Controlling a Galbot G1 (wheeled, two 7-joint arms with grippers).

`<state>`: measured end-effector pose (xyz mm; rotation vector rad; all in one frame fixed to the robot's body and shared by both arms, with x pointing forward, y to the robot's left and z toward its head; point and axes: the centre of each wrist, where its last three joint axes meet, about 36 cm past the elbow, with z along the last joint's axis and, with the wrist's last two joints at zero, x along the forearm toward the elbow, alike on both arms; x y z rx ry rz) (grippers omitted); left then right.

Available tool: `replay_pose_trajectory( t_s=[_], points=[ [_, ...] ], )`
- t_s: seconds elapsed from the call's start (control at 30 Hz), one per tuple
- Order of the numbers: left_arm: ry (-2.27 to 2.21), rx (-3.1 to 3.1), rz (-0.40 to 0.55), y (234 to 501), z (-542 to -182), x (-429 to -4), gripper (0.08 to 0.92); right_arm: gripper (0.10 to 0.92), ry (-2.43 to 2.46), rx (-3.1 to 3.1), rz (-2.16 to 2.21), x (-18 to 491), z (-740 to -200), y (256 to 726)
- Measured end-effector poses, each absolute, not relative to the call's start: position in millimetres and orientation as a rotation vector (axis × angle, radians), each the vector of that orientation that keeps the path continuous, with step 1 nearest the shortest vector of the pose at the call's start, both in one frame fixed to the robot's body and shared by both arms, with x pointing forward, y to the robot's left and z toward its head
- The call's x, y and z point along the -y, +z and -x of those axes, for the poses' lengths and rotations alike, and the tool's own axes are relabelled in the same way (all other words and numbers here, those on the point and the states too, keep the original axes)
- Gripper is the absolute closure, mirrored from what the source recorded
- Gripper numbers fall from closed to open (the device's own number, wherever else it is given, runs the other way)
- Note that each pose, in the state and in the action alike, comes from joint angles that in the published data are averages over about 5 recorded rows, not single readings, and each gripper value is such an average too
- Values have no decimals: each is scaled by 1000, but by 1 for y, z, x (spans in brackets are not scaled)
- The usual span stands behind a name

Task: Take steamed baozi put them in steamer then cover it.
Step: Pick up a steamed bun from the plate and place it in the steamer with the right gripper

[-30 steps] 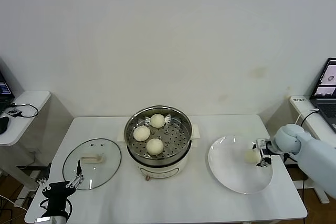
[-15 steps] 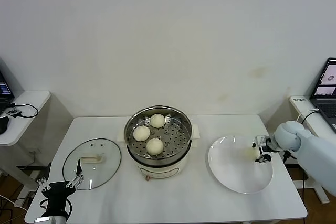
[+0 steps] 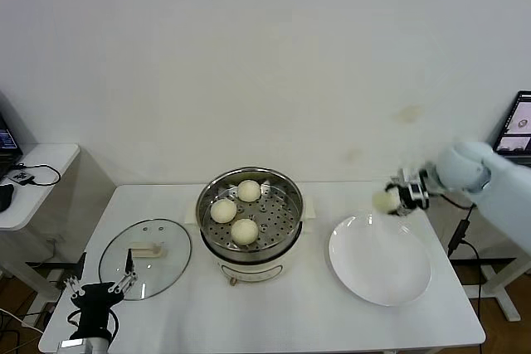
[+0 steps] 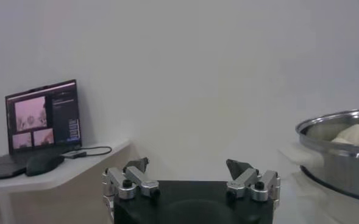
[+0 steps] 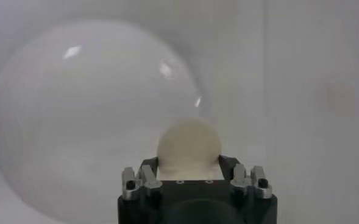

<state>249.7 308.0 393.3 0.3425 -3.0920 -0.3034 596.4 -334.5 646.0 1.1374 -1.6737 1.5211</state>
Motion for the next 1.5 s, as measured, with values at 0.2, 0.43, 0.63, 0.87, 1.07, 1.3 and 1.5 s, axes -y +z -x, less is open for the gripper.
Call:
replay_pose_trajectory(
  t_s=[0.2,0.43,0.63,0.87,1.07,1.3,1.5],
  points=[
    [-304,3096,-345,395,-249,-308,177,378,1531,1740,-1227,270,-594,691],
    [-306,3093,-368,397,-246,-310,177,374,1486,1746,-1319,197,-591,697],
    [-314,3092,-386,398,-245,-313,177,369,1460,1707,-1341,151,-591,676],
    [-309,3091,-396,397,-245,-313,177,369,1444,1662,-1330,119,-595,641],
    [-312,3090,-400,396,-247,-315,177,369,1438,1640,-1318,101,-599,616],
    [-311,3087,-400,394,-247,-316,177,369,1440,1620,-1291,91,-603,592],
    [-308,3086,-403,394,-247,-317,177,368,1434,1617,-1273,88,-606,577]
  ],
)
